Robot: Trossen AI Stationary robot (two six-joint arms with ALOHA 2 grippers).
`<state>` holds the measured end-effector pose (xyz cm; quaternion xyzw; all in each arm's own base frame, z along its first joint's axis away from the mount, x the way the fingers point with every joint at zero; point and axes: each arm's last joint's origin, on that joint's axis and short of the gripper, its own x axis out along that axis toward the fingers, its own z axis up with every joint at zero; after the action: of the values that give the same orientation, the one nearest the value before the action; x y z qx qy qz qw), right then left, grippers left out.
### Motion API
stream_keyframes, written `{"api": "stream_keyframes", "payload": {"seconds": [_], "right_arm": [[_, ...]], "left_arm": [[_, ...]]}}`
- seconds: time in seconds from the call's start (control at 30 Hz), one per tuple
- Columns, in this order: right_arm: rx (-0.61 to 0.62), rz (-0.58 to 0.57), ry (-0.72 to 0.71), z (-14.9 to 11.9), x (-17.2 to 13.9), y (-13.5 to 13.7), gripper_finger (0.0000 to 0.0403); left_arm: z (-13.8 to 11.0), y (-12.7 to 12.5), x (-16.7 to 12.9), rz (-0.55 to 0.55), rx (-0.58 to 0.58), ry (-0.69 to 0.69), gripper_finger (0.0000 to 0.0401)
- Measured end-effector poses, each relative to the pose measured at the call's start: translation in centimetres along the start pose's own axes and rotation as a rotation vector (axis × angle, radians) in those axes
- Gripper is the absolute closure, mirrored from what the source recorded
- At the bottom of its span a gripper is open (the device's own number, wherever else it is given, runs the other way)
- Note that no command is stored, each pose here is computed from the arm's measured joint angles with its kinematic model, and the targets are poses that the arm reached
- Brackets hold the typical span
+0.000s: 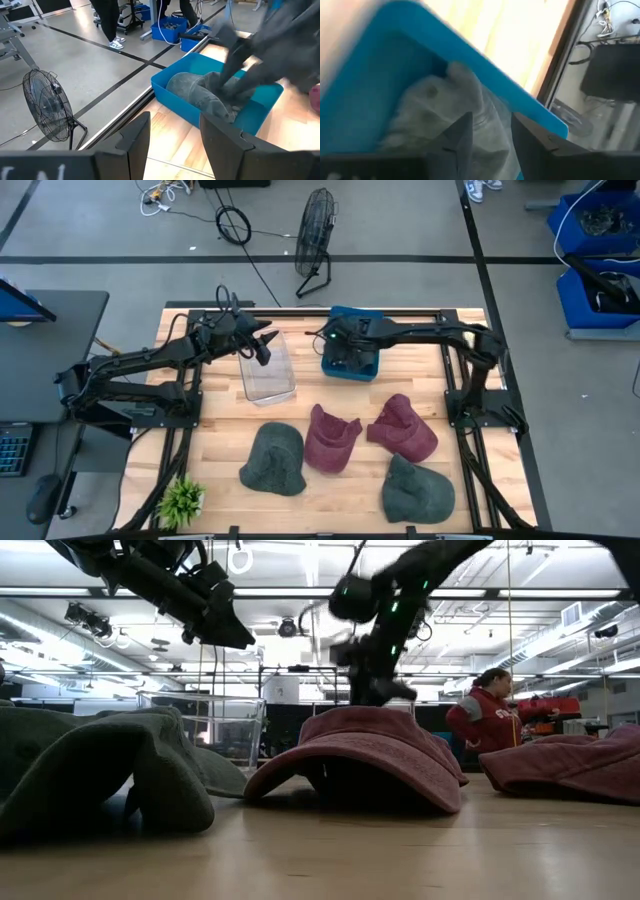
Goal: Pick & Place hat
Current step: Put the right gray cap into the blue bin
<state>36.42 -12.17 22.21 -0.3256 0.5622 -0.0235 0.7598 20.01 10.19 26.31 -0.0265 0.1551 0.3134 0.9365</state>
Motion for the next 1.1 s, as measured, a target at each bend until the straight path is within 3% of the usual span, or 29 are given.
{"api": "stream_keyframes", "payload": {"seconds": [0.27, 0.5, 0.73, 0.9, 1.1], "right_arm": [[0.245, 0.045, -0.089, -0.9, -11.3, 2.0, 0.0285], [0.465, 0.370, -0.189, -0.9, -17.3, 6.5, 0.0311], [0.718, 0.531, -0.076, 0.2, -18.3, 11.7, 0.0294], [1.001, 0.564, 0.117, -0.1, -17.0, 15.6, 0.0275], [1.174, 0.613, 0.362, -1.3, -16.0, 20.2, 0.0268]], "left_arm": [[0.1, -1.0, -0.2, -0.090, -0.004, -0.009, 0.0224], [0.2, -2.7, -0.6, -0.165, -0.084, -0.025, 0.0224], [0.2, -4.2, -1.1, -0.235, -0.083, -0.025, 0.0224], [0.1, -5.1, -1.5, -0.278, -0.074, -0.021, 0.0224], [0.0, -6.0, -1.9, -0.319, -0.058, -0.019, 0.0224]]}}
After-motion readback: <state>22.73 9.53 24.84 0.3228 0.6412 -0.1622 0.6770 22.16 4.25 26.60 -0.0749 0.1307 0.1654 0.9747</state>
